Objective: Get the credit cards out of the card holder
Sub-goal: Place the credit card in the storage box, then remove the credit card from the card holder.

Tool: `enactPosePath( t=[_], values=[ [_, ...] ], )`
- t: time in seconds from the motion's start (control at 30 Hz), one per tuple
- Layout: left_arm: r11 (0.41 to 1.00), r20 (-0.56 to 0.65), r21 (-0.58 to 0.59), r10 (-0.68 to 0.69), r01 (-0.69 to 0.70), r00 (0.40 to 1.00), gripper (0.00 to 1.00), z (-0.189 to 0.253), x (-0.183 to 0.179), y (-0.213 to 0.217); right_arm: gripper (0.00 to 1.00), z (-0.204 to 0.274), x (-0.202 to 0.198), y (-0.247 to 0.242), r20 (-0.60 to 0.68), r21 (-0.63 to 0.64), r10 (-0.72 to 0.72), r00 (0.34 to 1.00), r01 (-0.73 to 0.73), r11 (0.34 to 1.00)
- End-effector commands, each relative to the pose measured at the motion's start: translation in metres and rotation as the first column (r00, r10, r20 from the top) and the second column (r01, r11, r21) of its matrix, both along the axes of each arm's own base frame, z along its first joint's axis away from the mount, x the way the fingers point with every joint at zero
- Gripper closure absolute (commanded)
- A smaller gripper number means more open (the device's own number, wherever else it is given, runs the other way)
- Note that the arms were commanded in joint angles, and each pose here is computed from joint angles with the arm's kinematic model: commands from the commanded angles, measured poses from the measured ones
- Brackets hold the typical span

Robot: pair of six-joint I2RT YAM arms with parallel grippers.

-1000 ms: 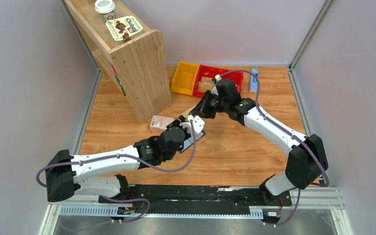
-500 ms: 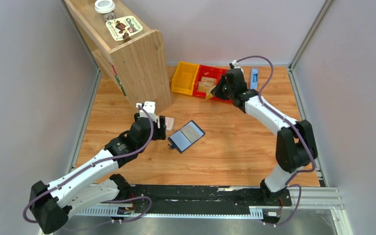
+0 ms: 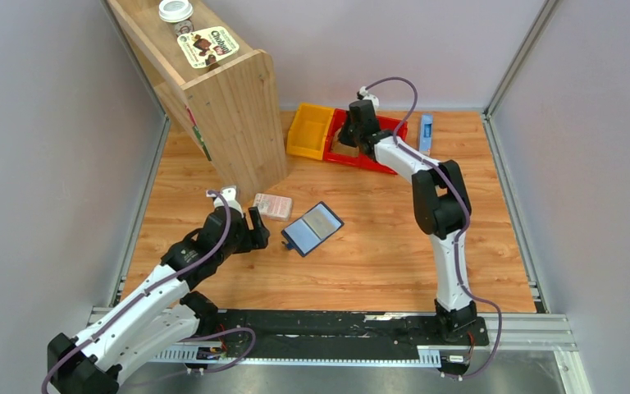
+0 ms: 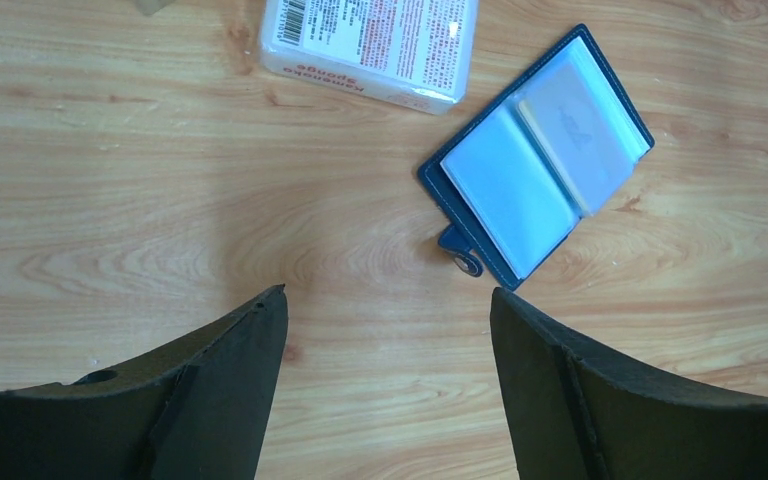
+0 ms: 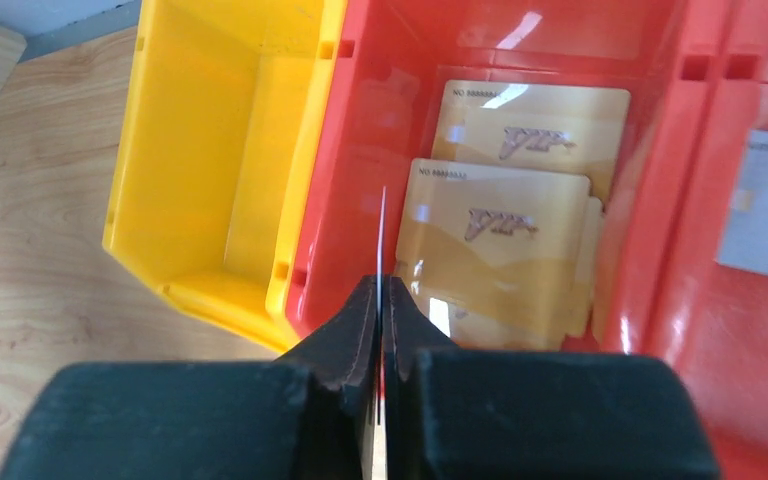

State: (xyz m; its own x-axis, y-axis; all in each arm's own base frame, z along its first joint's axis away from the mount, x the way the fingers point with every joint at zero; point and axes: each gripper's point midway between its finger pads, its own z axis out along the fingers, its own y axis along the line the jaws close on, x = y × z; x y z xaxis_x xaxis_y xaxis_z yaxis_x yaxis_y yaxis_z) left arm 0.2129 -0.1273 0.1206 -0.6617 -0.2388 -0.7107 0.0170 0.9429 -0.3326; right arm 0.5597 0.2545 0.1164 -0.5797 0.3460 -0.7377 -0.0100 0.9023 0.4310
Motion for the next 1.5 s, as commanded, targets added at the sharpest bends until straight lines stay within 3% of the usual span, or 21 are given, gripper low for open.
enactPosePath(
  t=[0.0,0.1,0.2,0.43,0.5,0.63,0.87,1.07,1.23,1.33,1.47],
  values=[
    [1.000,-0.029,-0.020,0.022,-0.023,0.999,0.18,-0.002,-0.007,0.004,0.94,0.004,0.026,0.016,0.051,0.029,0.033,0.998,-0.034,0.999],
    [1.000,-0.022,-0.019,0.020,-0.020,1.000,0.18,-0.001,-0.006,0.004,0.86,-0.001,0.030,0.015,0.025,0.004,0.022,0.999,-0.022,1.000],
    [0.999,-0.019,-0.028,0.022,-0.023,1.000,0.18,0.001,-0.001,0.001,0.62,0.009,0.029,-0.007,0.045,-0.078,-0.051,0.998,0.054,0.995],
    [0.998,-0.008,-0.061,-0.001,0.001,1.000,0.18,0.010,0.012,-0.014,0.40,0.085,0.011,-0.047,0.170,-0.235,-0.089,0.981,0.128,0.964],
    [0.997,-0.001,-0.077,-0.013,0.013,1.000,0.18,0.013,0.017,-0.021,0.31,0.104,-0.001,-0.050,0.193,-0.271,-0.066,0.979,0.118,0.955],
    [0.994,-0.003,-0.102,-0.035,0.035,0.999,0.18,0.018,0.025,-0.033,0.24,0.131,-0.043,-0.037,0.198,-0.274,0.029,0.980,0.027,0.961],
    [0.984,-0.045,-0.169,-0.063,0.055,0.997,0.22,0.015,0.038,-0.058,0.28,0.077,-0.151,0.010,0.008,-0.194,0.275,0.961,-0.268,0.944],
    [0.972,-0.113,-0.226,-0.092,0.064,0.989,0.27,0.004,0.047,-0.081,0.42,0.031,-0.228,0.030,-0.109,-0.129,0.428,0.897,-0.439,0.889],
    [0.966,-0.191,-0.245,-0.135,0.086,0.972,0.33,-0.013,0.048,-0.098,0.48,-0.004,-0.252,0.035,-0.158,-0.097,0.471,0.868,-0.488,0.867],
    [0.961,-0.233,-0.258,-0.159,0.096,0.960,0.41,-0.025,0.048,-0.105,0.49,-0.018,-0.254,0.039,-0.179,-0.096,0.485,0.856,-0.506,0.857],
    [0.968,-0.270,-0.237,-0.149,0.084,0.951,0.44,-0.042,0.049,-0.106,0.50,-0.034,-0.253,0.043,-0.195,-0.100,0.492,0.848,-0.516,0.851]
  ],
)
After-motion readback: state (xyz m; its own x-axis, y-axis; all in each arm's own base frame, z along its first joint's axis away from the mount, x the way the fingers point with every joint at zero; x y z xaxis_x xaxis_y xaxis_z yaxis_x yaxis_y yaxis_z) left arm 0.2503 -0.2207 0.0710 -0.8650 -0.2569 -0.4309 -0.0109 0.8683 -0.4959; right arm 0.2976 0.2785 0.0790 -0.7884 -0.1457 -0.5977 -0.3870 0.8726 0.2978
